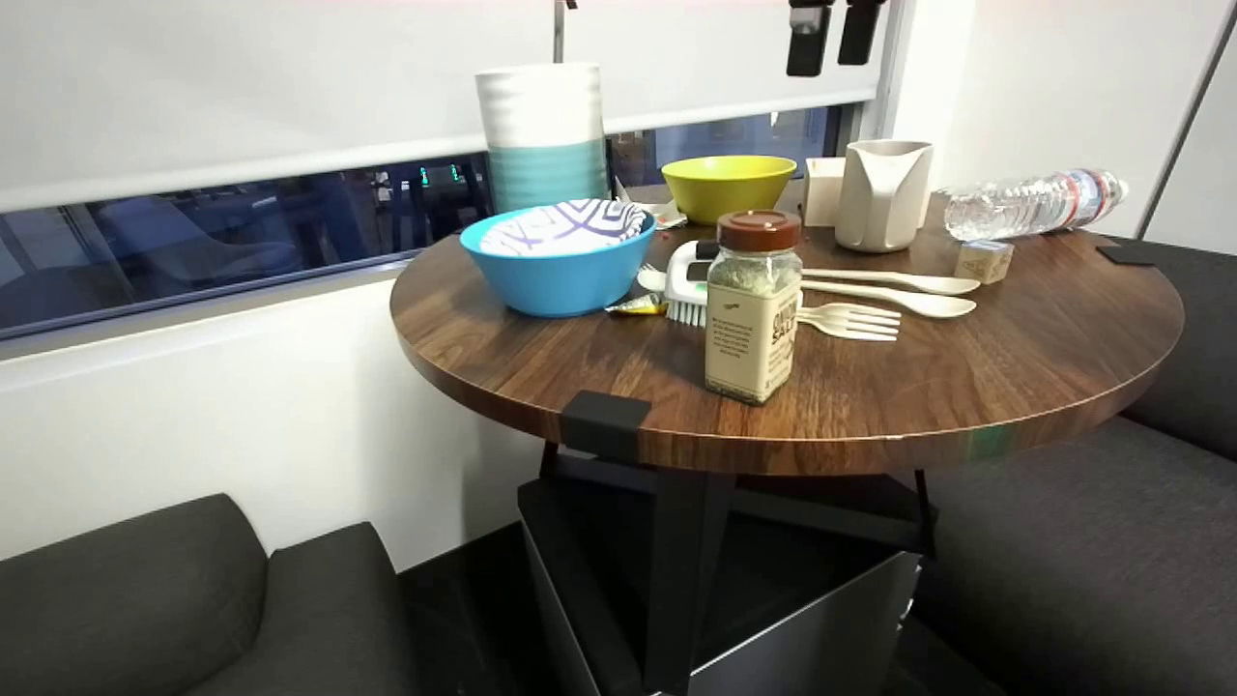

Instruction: Use the wooden spoon to move the block to the mug

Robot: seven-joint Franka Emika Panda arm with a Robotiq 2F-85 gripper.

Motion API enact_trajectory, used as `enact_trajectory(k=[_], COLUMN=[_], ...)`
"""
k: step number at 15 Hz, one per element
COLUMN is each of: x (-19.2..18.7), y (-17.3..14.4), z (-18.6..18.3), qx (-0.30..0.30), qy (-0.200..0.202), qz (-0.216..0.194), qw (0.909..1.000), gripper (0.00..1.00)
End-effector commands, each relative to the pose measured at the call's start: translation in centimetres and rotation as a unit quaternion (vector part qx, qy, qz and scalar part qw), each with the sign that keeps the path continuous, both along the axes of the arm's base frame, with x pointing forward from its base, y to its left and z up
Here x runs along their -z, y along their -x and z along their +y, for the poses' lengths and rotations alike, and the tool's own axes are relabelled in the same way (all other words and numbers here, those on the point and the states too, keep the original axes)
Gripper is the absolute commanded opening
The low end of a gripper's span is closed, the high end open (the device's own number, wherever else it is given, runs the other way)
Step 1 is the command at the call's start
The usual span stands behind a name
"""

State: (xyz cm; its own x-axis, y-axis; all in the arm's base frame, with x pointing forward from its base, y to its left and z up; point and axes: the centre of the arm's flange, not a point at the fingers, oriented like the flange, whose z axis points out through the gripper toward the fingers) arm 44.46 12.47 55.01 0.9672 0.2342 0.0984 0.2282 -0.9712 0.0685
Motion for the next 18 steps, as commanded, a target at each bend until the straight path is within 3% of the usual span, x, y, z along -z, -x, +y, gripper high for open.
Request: enact_trajectory(k=[1,5,10,18], x=[2.8,5.4,7.4,11.7], y=[3.1,5.3,7.0,7.7], z=[-4.2,-7.3,-9.9,-12.7], qx=[0.037,0.073,0.132,0.210], qy=[-0.050,-0.082,-0.069,-0.041], qz=[0.011,0.026,-0.001,0.010], qw=[0.9980,0.9936,0.9889,0.9768], gripper=[1.00,1.00,1.00,1.00])
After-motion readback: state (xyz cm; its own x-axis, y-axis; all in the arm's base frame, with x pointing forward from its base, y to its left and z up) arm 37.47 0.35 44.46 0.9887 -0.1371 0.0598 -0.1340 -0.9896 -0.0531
